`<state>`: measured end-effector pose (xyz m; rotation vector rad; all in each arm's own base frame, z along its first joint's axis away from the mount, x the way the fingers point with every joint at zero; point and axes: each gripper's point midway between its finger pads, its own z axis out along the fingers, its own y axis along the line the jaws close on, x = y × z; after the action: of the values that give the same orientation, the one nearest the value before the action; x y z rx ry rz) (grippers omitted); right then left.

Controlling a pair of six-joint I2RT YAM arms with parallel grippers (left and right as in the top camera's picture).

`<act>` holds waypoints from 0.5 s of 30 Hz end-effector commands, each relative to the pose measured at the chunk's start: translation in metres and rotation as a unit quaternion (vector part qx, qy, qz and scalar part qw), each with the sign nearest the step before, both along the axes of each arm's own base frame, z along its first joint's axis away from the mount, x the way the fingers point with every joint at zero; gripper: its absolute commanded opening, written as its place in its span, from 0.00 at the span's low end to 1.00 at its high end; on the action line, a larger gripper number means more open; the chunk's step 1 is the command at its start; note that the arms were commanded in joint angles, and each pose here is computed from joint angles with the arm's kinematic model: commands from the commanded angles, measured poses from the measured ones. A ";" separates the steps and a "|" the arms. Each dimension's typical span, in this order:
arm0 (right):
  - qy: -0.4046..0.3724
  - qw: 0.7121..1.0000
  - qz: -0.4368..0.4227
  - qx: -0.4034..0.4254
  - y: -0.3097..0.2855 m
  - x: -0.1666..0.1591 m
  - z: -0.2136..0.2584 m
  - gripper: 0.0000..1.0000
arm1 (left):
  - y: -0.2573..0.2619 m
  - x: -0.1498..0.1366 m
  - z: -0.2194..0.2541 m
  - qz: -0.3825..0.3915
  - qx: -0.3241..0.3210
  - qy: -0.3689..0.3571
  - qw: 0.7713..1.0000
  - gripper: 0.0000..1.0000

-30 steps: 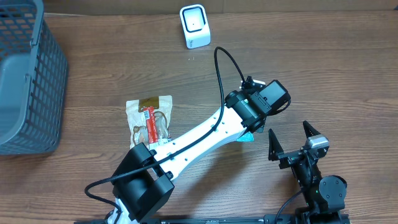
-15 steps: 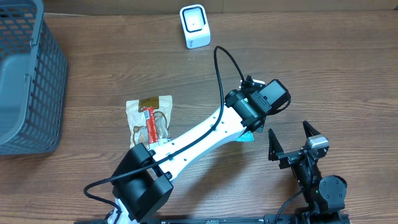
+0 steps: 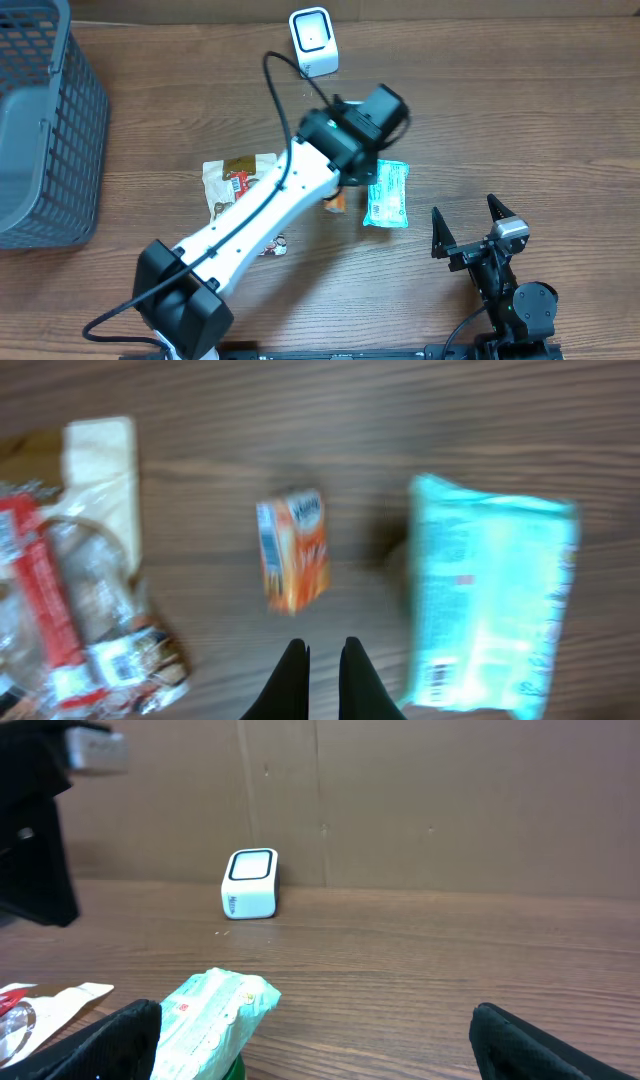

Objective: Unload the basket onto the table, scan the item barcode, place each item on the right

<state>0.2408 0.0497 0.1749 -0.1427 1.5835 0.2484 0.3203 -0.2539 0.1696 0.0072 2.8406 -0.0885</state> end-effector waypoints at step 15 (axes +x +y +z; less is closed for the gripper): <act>0.000 1.000 -0.004 0.001 -0.002 0.001 -0.003 1.00 | -0.033 -0.005 0.013 -0.062 -0.084 0.017 0.994 0.37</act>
<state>0.2408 0.0497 0.1748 -0.1429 1.5839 0.2481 0.3240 -0.2599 0.1698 0.0598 2.8813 -0.2326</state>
